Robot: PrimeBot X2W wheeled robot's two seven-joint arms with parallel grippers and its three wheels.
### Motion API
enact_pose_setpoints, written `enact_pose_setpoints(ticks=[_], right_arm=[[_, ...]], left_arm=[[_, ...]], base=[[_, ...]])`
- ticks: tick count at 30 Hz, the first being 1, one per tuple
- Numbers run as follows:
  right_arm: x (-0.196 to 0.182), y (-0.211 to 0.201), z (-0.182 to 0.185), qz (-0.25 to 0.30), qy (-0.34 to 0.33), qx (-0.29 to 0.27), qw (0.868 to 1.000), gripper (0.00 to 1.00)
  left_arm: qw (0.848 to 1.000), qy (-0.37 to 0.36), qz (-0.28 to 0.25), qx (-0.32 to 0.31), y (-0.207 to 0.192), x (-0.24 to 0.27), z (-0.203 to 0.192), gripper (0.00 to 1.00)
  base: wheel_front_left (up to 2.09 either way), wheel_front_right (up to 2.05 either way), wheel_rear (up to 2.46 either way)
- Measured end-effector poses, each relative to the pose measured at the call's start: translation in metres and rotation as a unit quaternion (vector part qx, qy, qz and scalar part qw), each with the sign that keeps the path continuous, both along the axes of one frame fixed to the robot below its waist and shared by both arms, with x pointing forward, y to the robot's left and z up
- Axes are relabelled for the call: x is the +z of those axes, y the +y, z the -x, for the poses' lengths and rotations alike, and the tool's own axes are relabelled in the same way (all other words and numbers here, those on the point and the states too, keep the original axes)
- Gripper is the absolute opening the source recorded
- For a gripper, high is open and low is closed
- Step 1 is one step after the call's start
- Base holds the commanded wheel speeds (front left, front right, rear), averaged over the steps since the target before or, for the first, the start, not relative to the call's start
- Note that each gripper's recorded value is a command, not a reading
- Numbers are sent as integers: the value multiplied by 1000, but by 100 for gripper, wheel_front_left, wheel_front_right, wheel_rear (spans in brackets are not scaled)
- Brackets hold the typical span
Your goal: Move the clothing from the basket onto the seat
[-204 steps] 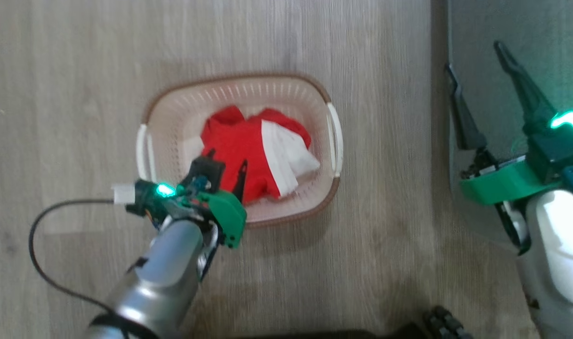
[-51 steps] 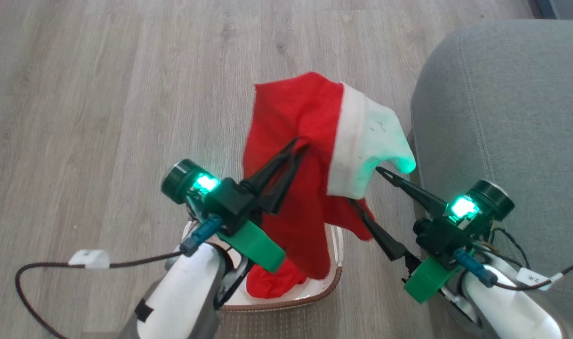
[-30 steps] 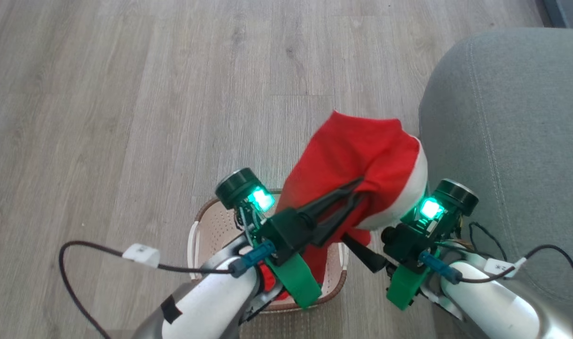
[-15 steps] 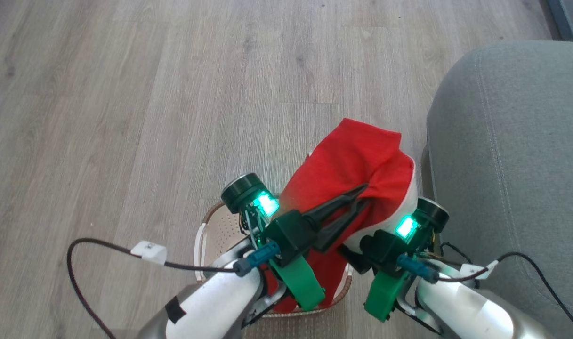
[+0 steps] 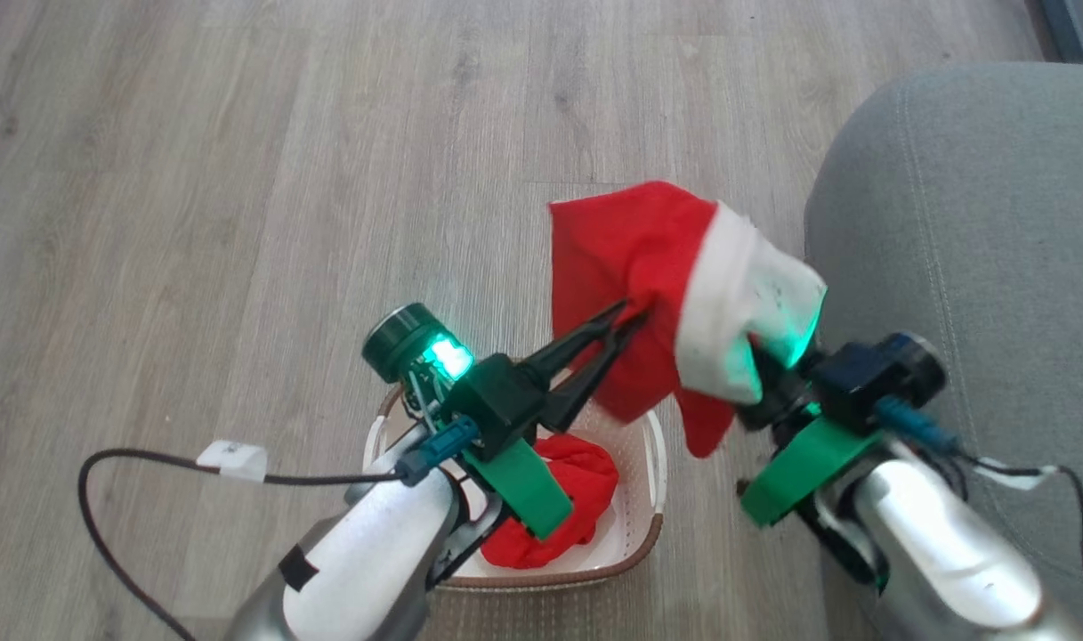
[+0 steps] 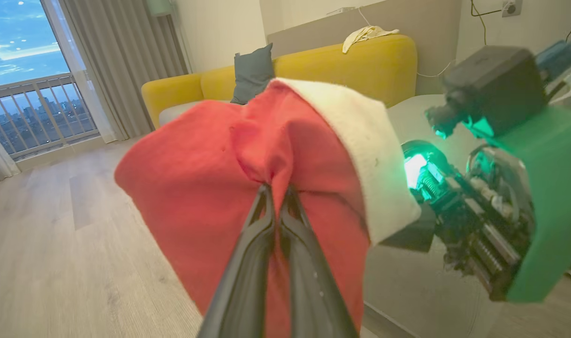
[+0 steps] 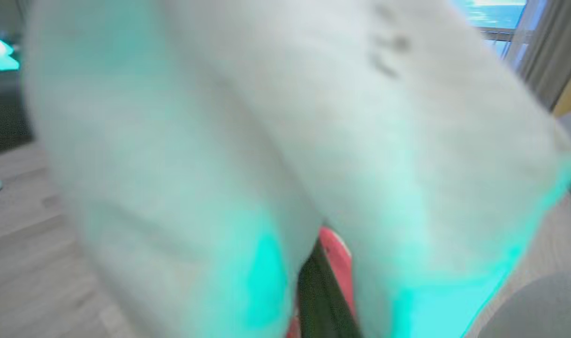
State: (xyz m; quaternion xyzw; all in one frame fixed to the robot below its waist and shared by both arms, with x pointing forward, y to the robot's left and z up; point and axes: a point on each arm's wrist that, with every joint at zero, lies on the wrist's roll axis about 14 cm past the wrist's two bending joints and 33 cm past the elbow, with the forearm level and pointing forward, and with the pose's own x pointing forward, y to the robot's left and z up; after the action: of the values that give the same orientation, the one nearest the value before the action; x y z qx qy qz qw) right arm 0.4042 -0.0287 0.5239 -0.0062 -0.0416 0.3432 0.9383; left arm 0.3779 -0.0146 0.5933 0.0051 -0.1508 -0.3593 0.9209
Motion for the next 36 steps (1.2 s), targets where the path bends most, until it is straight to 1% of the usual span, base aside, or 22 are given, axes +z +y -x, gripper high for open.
enact_pose_setpoints(ticks=[3,7,10,14,20,22,23,24,26,36], right_arm=[[14,-12,-8,-32,-8,-30,999,0],[31,-22,-15,-73,-17,-56,996,0],[37,-27,-16,-98,-16,-69,993,0],[39,-29,-16,-126,-8,-77,989,0],[40,-28,-19,-153,5,-80,985,0],[39,-26,-19,-155,7,-79,985,0],[38,-25,-19,-155,8,-78,985,0],[38,-25,-20,-155,8,-78,985,0],[37,-25,-20,-156,9,-78,985,0],[49,-41,-25,-168,-7,-101,981,0]], left_arm=[[1000,4,-1,9,3,-3,-3,0],[1000,26,-5,12,4,-18,-1,0],[999,33,-11,8,2,-24,2,0],[999,37,-17,-3,-5,-30,6,0],[998,50,-20,-13,-12,-38,10,0],[998,54,-18,-15,-13,-40,11,32],[998,58,-17,-15,-14,-42,13,42],[998,62,-17,-15,-14,-44,14,60],[997,68,-27,-14,-14,-52,15,100],[996,83,-44,5,-5,-67,12,100]], base=[[0,0,0],[0,0,0],[0,0,0],[0,0,0],[0,0,0],[0,0,0],[0,0,0],[0,0,0],[0,0,0],[0,0,0]])
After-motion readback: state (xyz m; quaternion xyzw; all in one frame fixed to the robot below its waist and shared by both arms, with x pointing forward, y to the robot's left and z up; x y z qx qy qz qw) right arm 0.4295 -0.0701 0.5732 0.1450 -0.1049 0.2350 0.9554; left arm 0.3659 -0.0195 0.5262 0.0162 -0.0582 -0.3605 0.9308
